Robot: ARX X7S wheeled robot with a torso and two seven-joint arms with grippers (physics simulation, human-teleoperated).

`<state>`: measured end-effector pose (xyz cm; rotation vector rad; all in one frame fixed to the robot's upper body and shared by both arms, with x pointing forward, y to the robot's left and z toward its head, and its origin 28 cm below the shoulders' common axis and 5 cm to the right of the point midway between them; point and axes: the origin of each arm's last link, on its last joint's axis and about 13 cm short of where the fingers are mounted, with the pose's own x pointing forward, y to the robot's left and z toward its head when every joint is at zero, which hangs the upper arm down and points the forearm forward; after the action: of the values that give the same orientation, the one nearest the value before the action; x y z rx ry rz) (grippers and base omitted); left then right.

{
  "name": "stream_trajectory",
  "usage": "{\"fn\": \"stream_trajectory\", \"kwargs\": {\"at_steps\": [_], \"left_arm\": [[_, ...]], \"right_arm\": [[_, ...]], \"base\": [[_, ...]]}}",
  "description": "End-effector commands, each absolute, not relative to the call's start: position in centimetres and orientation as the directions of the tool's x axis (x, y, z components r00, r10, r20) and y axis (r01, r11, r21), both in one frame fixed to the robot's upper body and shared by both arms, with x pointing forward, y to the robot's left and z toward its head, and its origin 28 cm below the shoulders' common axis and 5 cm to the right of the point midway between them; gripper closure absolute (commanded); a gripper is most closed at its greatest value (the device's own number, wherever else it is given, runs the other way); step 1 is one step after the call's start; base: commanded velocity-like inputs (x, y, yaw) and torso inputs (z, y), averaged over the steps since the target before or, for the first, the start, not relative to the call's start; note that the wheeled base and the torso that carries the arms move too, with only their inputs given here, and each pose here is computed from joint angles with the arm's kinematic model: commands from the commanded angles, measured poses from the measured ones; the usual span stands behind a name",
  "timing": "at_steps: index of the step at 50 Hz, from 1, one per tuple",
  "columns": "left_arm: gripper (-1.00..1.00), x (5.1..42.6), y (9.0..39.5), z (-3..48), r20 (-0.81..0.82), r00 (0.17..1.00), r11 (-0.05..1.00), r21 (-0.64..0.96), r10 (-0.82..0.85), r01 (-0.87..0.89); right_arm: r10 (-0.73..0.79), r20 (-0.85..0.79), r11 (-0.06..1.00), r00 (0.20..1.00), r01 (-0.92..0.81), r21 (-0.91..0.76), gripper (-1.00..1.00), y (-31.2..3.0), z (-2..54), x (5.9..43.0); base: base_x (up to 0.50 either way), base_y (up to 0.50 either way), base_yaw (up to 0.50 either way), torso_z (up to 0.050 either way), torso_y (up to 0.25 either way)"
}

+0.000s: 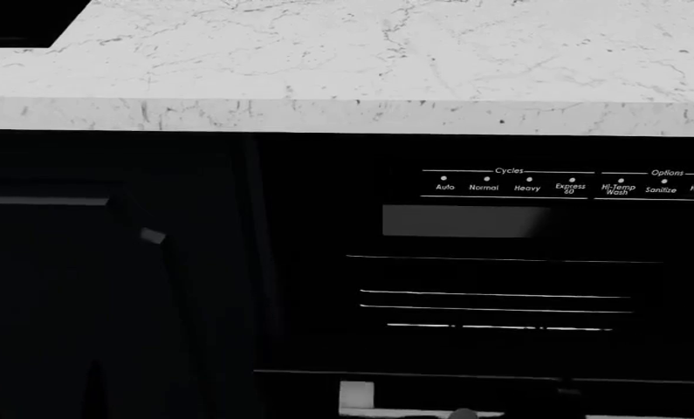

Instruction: Open the dishwasher door

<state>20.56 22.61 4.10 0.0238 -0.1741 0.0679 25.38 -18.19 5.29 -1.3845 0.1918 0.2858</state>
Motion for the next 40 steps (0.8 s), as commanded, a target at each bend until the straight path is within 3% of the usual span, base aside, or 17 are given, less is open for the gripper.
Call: {"fn": "stream_trajectory", "kwargs": {"at_steps": [1, 40], "left_arm": [[-1.0, 20.6, 22.6, 4.1, 0.18, 0.982, 0.998, 0.016, 0.062, -0.065], [-1.0, 20.7, 22.4, 4.9, 0.198, 0.979, 0.998, 0.024, 0.051, -0.056]], "right_arm": [[0.131, -0.368, 0.208, 0.92, -0.389, -0.898, 1.0, -17.3, 4.2, 21.9], [0.165, -0.428, 0.255, 0.888, -0.458, -0.852, 1.0, -16.5, 0.0, 13.6]], "base": [[0.0, 0.0, 0.0, 0.0, 0.0], [0.0, 0.0, 0.0, 0.0, 0.0]]}}
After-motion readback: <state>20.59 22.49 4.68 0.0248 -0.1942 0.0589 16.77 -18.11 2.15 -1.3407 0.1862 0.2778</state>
